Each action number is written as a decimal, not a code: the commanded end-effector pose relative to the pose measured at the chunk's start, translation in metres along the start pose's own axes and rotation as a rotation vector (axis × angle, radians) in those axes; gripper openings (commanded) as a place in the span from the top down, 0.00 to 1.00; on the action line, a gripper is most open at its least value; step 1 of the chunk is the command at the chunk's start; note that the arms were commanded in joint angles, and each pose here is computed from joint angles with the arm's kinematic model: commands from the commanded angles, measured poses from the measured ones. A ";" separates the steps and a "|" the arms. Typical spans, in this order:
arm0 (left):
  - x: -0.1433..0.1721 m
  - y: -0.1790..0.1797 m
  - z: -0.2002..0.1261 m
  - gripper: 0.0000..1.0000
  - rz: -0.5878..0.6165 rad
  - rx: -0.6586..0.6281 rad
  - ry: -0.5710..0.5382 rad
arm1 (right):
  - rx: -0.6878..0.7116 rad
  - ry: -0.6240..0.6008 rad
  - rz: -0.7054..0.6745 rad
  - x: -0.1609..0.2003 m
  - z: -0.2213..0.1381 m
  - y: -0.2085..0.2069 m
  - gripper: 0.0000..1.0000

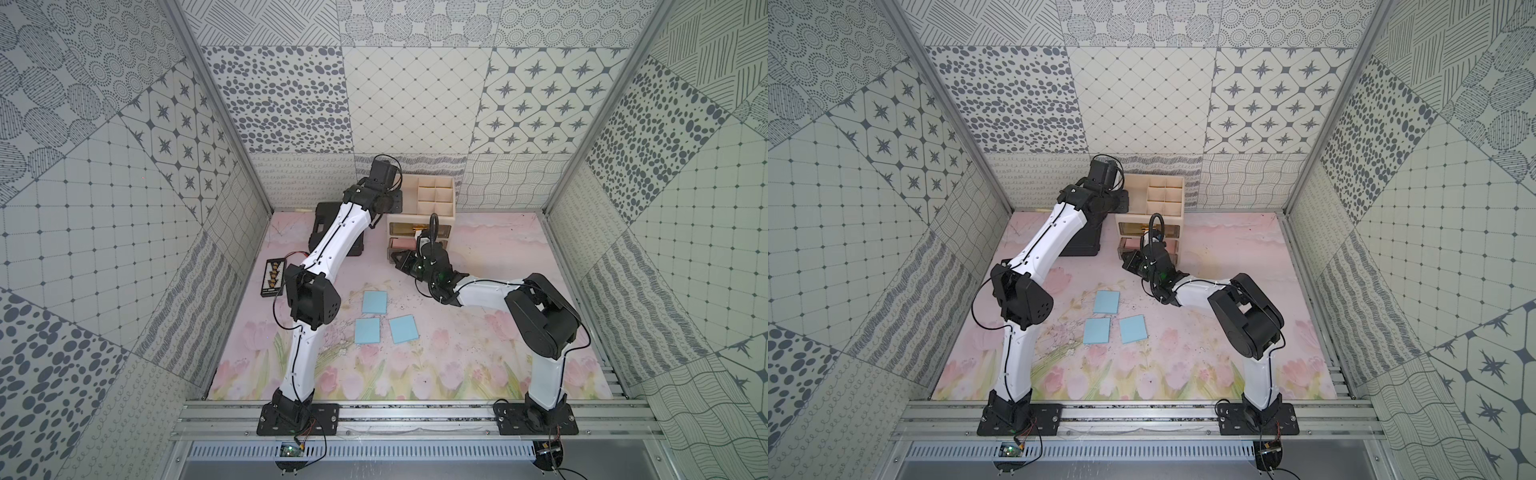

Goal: Please put the sticky notes in the drawer by color
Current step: Close the drawer in the storage box.

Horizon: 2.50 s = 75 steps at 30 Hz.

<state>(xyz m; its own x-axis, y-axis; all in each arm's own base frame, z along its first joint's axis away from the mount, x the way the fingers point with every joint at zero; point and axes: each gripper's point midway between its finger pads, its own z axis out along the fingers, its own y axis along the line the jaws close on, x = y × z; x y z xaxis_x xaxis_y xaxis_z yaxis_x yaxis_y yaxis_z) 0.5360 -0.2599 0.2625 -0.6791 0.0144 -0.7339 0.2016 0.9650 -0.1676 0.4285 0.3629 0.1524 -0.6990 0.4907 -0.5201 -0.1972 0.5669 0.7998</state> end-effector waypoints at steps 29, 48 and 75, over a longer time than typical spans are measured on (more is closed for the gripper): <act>0.091 -0.021 -0.017 1.00 0.094 0.081 0.372 | 0.133 -0.127 -0.478 -0.065 -0.039 0.003 1.00; 0.092 -0.020 -0.017 1.00 0.091 0.075 0.379 | 0.457 -0.151 -0.585 -0.097 -0.055 -0.060 1.00; 0.092 -0.016 -0.024 1.00 0.076 0.017 0.375 | 0.281 -0.234 -0.562 -0.087 -0.149 -0.014 0.82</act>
<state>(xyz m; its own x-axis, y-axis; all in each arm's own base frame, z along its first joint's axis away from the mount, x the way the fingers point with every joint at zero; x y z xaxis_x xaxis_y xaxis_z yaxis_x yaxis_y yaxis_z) 0.5136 -0.2832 0.2603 -0.7010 0.0890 -0.7075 0.2632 0.9544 -0.1407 0.3880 0.2124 0.2455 -0.3486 0.1760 -0.9206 -0.2974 0.9107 0.2867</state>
